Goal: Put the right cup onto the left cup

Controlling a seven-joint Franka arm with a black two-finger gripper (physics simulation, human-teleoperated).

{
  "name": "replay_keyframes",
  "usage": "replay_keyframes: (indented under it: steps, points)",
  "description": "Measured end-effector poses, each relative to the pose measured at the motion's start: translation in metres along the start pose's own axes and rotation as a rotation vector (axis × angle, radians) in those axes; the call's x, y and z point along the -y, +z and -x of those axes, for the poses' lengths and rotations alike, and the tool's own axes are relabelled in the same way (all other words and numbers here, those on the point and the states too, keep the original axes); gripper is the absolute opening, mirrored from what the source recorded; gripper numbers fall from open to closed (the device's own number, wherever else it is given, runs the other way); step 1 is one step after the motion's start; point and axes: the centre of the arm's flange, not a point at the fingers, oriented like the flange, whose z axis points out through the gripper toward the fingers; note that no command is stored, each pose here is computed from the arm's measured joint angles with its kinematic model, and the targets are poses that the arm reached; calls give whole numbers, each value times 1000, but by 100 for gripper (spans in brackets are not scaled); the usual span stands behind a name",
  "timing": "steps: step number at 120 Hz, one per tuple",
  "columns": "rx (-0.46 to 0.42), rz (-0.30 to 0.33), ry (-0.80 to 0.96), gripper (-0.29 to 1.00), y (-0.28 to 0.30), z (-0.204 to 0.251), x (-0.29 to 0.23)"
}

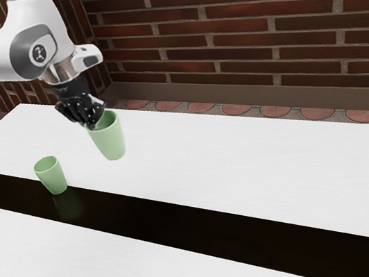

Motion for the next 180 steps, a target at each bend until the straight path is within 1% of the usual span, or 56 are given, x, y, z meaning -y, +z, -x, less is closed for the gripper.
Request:
replay_keyframes:
  steps: [21,75,97,107,118,135,172,180]
  points:
    - [-1,-24,-70,-8,-7,3,64]
    - [-34,-62,-164,-8,-27,19,194]
    - [-28,-90,-198,-8,-19,13,247]
    - [-25,-100,-180,-8,-11,-2,252]
    - [-12,-99,-155,-8,4,-17,252]
    - [18,-105,-150,-8,31,-30,270]
    - [28,-108,-104,-8,44,-37,272]
    - [32,-110,-97,-8,54,-40,274]
